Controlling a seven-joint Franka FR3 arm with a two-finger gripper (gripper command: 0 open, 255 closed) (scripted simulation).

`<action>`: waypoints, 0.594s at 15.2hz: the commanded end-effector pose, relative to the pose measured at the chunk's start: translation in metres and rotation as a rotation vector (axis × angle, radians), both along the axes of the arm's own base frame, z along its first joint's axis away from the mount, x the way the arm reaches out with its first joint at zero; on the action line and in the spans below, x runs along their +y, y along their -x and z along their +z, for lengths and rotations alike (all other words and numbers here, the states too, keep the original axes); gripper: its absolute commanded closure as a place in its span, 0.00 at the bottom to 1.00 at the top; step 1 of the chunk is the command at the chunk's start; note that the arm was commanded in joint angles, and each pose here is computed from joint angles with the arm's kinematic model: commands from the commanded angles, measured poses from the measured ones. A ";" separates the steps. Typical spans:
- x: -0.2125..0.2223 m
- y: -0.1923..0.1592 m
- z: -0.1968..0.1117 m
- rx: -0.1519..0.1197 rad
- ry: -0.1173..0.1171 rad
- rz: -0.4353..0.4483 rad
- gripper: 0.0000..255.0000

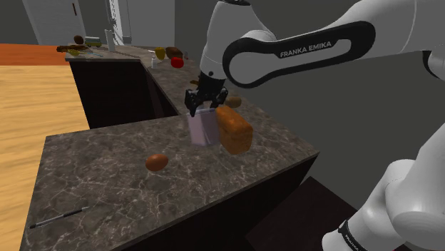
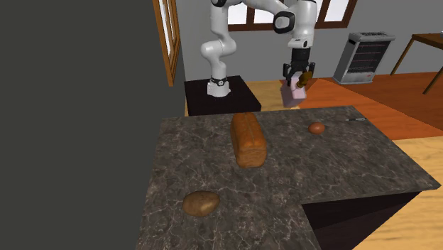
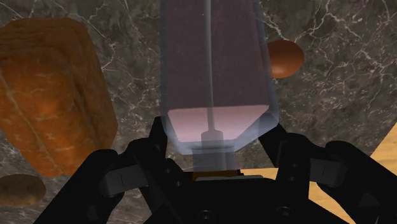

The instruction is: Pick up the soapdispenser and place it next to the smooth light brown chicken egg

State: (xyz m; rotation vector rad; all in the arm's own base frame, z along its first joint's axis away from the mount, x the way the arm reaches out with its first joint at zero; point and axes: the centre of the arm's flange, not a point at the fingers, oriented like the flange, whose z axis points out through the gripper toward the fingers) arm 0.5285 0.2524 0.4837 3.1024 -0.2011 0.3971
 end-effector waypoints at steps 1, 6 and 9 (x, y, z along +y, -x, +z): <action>0.000 -0.001 -0.010 -0.001 -0.001 0.000 1.00; 0.000 -0.001 -0.037 -0.001 -0.001 0.000 1.00; 0.000 -0.001 -0.053 -0.001 -0.001 0.000 1.00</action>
